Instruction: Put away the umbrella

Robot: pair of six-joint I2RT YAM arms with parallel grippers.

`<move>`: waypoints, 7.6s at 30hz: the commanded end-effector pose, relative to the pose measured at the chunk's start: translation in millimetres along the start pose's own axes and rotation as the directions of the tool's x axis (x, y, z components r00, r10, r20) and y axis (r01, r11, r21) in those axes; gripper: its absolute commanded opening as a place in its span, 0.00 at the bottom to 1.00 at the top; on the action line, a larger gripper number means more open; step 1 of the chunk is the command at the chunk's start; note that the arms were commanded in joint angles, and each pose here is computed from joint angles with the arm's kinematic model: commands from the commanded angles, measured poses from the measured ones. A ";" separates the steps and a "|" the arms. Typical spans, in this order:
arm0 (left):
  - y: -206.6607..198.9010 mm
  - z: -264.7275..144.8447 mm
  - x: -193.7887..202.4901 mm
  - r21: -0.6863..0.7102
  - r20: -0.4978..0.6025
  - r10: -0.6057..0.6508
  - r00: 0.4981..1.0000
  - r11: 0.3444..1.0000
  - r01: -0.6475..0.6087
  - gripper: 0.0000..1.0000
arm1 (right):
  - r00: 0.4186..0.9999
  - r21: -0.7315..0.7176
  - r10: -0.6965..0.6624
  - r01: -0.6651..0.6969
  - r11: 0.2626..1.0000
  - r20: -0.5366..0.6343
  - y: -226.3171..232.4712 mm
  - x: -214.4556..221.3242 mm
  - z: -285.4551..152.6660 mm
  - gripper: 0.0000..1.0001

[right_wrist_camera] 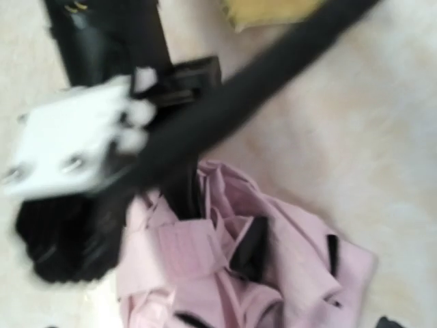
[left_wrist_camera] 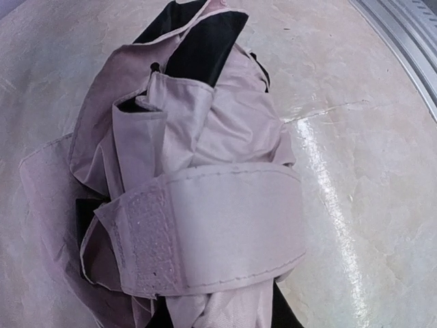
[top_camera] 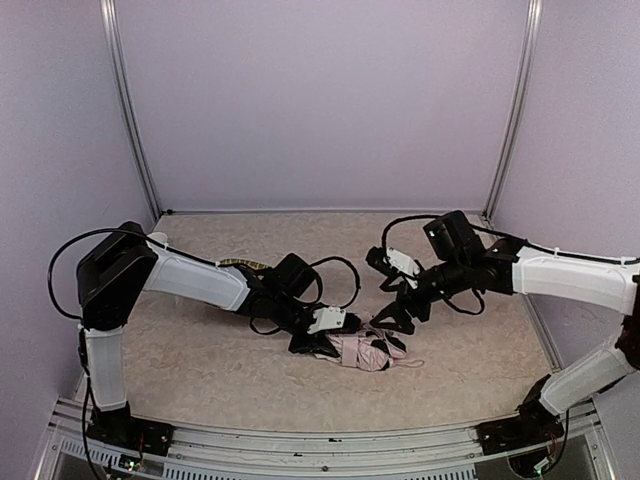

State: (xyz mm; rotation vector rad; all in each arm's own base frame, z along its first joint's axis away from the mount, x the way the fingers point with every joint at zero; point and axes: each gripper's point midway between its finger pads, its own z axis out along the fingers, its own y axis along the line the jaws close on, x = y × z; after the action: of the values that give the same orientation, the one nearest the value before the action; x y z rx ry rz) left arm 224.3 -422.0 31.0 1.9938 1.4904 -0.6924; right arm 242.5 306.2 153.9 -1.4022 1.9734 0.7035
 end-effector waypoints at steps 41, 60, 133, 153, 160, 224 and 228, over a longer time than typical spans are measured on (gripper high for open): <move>-60.3 5.5 72.6 0.416 -0.230 -0.419 0.878 0.774 0.478 0.00 | 0.865 0.013 -0.300 0.333 0.943 -0.403 32.3 116.1 98.2 0.54; -51.1 5.8 63.2 0.428 -0.179 -0.441 0.880 0.770 0.473 0.05 | 0.888 0.080 -0.259 0.310 0.947 -0.381 20.2 110.1 114.0 0.32; 35.2 -121.9 -97.1 -0.246 0.662 0.028 0.749 0.952 0.183 0.00 | 0.862 0.494 -0.460 0.312 0.811 0.211 -53.5 -142.8 -109.7 0.00; 131.7 -98.7 -16.3 -0.364 0.387 0.020 0.922 0.922 0.133 0.00 | 0.713 0.061 -0.540 0.578 0.814 0.448 72.7 -129.8 -154.8 0.00; 170.4 -97.5 -35.9 -0.419 0.350 0.149 0.925 0.908 0.012 0.00 | 0.746 -0.128 -0.552 0.630 0.766 0.372 126.8 -98.8 -100.4 0.00; -60.2 -123.9 -49.0 -0.324 0.314 0.160 0.936 0.945 -0.052 0.58 | 0.760 -0.407 -0.066 -0.270 0.873 -0.647 105.3 186.6 85.2 0.00; -60.5 -96.1 -33.3 -0.352 0.210 0.169 0.963 0.932 -0.086 0.64 | 0.747 -0.423 -0.031 -0.341 0.839 -0.664 106.3 183.8 88.3 0.00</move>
State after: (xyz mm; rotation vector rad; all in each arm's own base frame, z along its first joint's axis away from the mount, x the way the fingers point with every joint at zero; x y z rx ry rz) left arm 167.8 -367.9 168.2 1.5373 1.1187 -0.6292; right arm 173.5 346.2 19.5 -1.9392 2.1244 0.9000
